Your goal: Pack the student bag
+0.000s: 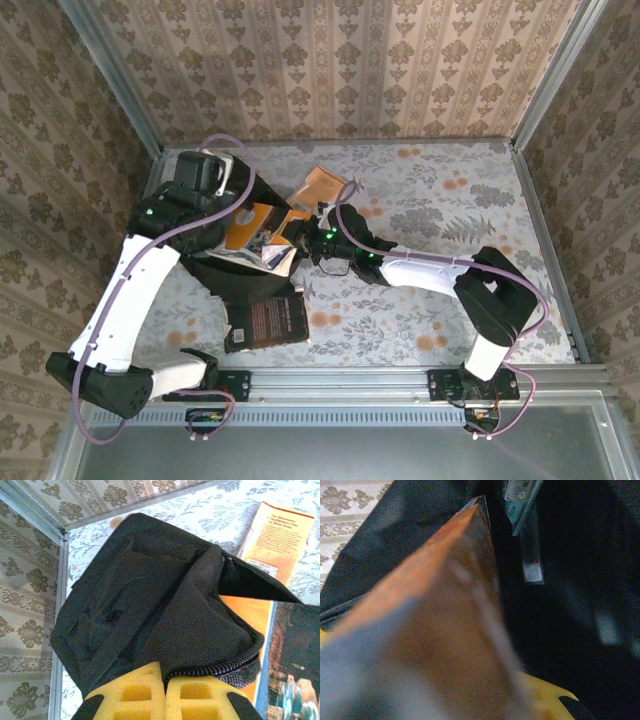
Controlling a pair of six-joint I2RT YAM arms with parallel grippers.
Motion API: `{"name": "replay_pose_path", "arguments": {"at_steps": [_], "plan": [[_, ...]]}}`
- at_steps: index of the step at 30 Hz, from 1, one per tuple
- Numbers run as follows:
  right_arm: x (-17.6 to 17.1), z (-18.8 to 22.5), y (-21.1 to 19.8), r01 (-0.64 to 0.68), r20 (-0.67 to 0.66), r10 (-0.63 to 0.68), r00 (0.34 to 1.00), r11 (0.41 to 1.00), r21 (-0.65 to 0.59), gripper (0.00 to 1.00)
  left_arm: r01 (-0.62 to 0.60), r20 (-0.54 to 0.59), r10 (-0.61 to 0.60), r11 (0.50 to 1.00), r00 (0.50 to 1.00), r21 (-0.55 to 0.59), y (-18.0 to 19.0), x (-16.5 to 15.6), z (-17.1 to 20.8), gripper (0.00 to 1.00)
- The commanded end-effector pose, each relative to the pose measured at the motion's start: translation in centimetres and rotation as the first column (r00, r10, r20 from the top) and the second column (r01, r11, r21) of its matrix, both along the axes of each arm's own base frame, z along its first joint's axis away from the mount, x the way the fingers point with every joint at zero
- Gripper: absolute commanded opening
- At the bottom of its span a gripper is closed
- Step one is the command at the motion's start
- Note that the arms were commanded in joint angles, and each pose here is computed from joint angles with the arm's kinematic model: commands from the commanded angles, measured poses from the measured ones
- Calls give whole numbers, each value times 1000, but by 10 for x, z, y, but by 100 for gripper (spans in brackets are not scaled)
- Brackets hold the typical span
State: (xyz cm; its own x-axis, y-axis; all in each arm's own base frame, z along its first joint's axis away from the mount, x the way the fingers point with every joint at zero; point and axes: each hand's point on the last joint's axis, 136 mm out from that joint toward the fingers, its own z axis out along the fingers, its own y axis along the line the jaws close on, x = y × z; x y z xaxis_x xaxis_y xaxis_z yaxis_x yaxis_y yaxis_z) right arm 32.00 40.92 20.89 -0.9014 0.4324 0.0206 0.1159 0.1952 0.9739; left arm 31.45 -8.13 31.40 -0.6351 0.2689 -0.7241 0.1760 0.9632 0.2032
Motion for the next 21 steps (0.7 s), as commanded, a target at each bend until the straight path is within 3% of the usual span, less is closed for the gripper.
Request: {"name": "replay_pose_path", "arguments": {"at_steps": [1, 10, 17, 21], "plan": [[-10, 23, -9, -12, 74, 11, 997, 1000, 16, 0, -6, 107, 14, 997, 994, -71, -3, 10, 33, 0], [-18, 15, -9, -60, 93, 57, 994, 998, 30, 0, 13, 106, -3, 995, 994, -102, -7, 11, 32, 0], [2, 59, 19, -101, 199, 70, 978, 984, 149, 0, 40, 86, -29, 990, 996, -135, -14, 9, 29, 0], [16, 69, 34, -84, 231, 48, 972, 985, 151, 0, 56, 91, -42, 985, 995, -160, -18, 6, 32, 0]]}}
